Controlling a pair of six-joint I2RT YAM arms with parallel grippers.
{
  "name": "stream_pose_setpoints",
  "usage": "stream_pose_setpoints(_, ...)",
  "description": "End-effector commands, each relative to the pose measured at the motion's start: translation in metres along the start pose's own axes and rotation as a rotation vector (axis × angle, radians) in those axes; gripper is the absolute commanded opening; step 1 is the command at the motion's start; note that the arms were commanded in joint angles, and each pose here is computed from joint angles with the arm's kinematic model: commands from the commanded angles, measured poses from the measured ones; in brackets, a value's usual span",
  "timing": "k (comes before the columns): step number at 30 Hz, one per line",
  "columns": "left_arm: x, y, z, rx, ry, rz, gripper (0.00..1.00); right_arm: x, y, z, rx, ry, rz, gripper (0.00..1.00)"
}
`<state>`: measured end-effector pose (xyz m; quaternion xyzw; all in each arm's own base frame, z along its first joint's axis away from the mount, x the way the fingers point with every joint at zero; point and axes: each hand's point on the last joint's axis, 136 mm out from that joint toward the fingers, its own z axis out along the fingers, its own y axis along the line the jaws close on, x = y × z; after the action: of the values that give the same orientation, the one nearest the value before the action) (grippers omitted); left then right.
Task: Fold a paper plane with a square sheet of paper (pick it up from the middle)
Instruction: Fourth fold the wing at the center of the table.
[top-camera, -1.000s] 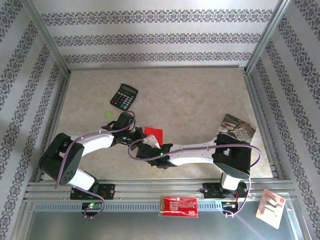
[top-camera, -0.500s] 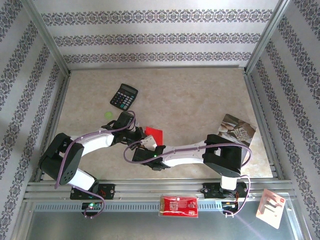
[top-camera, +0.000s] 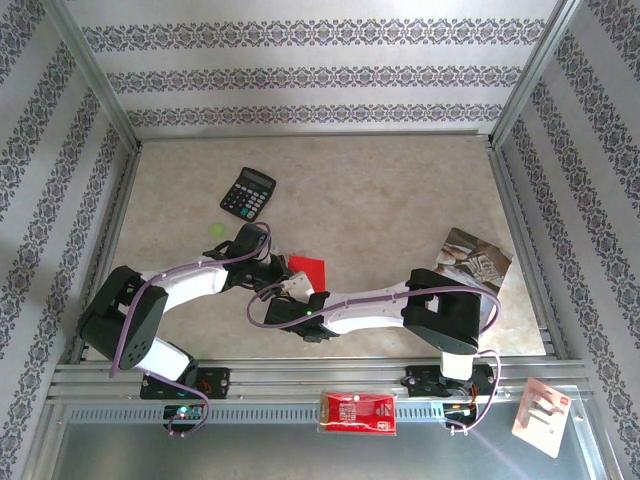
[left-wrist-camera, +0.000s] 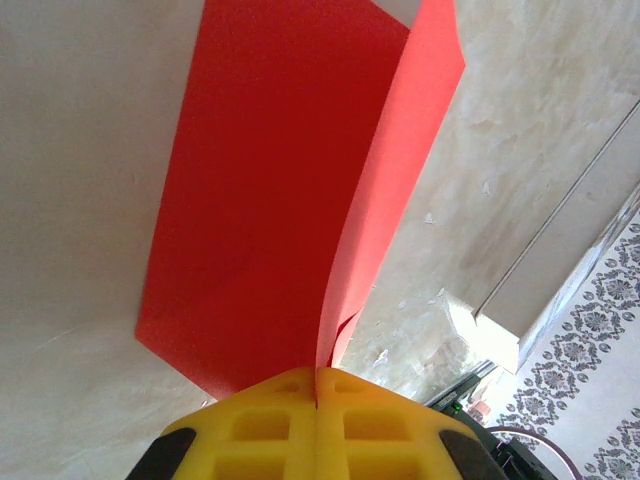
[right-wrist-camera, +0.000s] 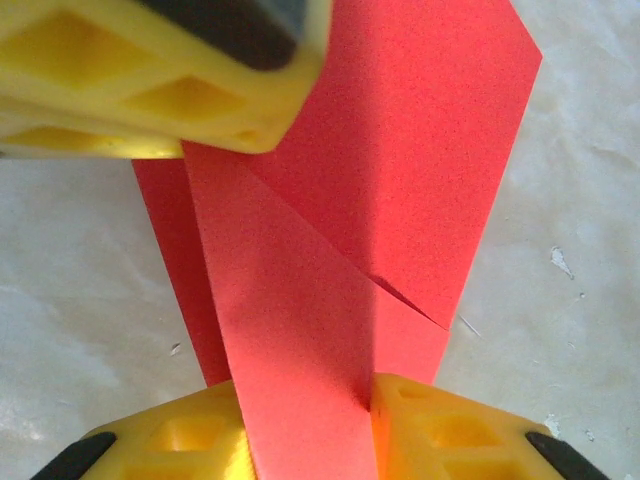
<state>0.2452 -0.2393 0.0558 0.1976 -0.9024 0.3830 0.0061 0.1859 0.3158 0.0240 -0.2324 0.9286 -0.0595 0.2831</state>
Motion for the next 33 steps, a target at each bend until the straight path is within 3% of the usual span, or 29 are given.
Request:
stream_pose_setpoints(1,0.0055,-0.0027,-0.0014,-0.01,0.018,0.008,0.0,-0.0067,0.0024,-0.004,0.018,-0.021,0.0,0.31)
stream_pose_setpoints(33,0.0043,0.0007,-0.0027,-0.025,0.005,0.01,0.0,-0.0002,-0.0064,-0.0013,0.047,-0.021,0.019,0.1)
